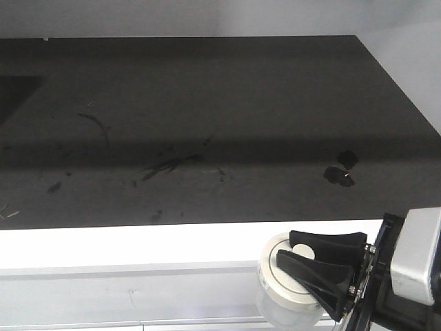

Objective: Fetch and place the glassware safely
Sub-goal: 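Pull the held jar back toward the robot body with the right gripper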

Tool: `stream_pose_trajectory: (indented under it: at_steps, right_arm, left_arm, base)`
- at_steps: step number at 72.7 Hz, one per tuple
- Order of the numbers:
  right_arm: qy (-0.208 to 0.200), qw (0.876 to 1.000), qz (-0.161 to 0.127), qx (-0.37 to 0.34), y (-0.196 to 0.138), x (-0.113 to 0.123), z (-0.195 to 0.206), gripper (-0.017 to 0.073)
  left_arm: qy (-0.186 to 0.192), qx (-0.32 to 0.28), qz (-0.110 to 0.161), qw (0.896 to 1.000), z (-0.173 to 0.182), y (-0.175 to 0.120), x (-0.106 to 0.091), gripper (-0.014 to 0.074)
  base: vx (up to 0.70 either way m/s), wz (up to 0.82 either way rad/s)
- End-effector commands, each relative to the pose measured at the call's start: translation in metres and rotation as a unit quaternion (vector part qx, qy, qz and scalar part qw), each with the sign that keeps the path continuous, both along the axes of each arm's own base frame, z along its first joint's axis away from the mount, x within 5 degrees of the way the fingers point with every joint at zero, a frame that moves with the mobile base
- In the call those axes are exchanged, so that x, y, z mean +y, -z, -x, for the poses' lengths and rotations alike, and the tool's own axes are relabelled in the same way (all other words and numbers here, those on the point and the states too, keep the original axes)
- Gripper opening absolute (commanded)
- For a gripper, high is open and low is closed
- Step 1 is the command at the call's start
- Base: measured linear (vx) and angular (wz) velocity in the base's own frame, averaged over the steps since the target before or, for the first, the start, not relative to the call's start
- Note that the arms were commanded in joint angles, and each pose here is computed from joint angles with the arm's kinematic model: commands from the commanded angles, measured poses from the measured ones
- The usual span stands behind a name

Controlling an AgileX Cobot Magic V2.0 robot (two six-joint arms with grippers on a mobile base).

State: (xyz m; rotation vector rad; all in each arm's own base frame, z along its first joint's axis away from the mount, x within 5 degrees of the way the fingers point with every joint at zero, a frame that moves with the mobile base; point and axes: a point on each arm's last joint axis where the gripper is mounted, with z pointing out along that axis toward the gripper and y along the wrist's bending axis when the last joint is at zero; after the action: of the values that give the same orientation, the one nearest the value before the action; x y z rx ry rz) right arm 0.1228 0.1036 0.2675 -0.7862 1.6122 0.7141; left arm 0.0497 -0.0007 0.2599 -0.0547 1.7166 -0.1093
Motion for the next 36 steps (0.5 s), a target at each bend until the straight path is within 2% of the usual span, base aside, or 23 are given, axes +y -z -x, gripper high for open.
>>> stream_pose_trajectory:
  at_steps: [1,36]
  right_arm:
    - [-0.013,0.999,-0.032,-0.017,-0.0146,0.0023,0.0006,-0.0001]
    - [-0.013,0.999,-0.032,-0.017,-0.0146,0.0023,0.0006,-0.0001]
  left_arm:
    - [0.007,-0.043,0.005,0.999,0.0000,-0.0142,-0.0011,-0.0007]
    - [0.007,-0.043,0.005,0.999,0.0000,-0.0142,-0.0011,-0.0007]
  base:
    - [0.00,0.00]
    - [0.00,0.02]
